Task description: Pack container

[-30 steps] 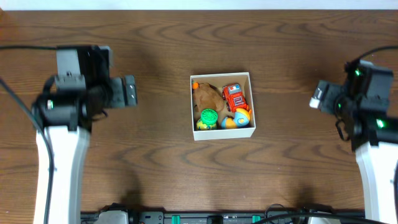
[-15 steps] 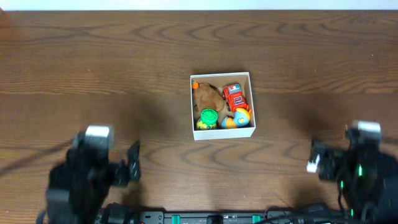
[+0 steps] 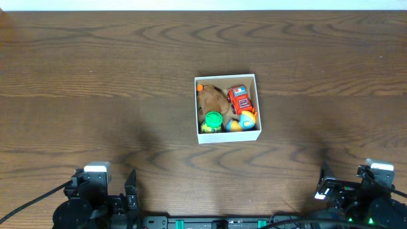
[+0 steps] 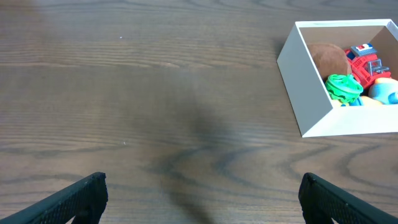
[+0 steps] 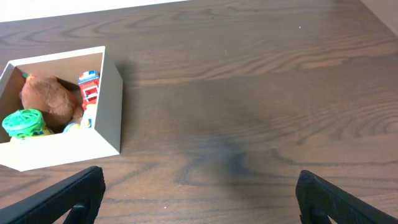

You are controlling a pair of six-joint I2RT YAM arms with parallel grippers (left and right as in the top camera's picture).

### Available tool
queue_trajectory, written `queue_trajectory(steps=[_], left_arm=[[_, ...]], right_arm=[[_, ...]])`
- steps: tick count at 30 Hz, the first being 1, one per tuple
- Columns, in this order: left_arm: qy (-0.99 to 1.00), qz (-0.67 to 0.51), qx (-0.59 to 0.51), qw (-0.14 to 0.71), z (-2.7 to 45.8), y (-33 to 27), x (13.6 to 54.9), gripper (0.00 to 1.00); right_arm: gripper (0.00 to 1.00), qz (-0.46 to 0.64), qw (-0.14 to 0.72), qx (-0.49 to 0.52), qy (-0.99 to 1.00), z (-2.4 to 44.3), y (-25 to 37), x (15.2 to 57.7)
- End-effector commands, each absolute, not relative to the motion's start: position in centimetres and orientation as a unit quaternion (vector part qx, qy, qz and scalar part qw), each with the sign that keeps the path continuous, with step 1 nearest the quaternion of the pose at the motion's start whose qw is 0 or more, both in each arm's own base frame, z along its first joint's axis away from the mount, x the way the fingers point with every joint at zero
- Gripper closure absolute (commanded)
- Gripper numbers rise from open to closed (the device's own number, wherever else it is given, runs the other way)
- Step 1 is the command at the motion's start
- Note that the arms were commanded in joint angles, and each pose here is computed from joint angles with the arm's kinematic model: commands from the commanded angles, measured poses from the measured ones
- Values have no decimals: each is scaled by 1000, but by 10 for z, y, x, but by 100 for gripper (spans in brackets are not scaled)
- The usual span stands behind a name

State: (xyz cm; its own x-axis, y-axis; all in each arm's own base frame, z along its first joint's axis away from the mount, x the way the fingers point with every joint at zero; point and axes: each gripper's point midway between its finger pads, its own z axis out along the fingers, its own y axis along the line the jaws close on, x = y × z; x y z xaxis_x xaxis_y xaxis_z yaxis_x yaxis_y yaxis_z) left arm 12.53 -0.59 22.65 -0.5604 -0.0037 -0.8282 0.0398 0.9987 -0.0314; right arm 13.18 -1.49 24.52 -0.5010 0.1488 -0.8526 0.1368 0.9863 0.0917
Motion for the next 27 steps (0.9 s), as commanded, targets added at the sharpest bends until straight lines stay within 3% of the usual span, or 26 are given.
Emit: queue_trajectory(steps=[1, 20, 27], left_arm=[[883, -19, 4, 468, 225, -4, 125, 2], [883, -19, 4, 468, 225, -4, 125, 2], [883, -19, 4, 468, 225, -4, 125, 2]], right_arm=[[1, 6, 491, 86, 867, 243, -15, 132], [1, 9, 498, 89, 862, 243, -15, 134], [1, 30, 568, 19, 822, 219, 6, 167]])
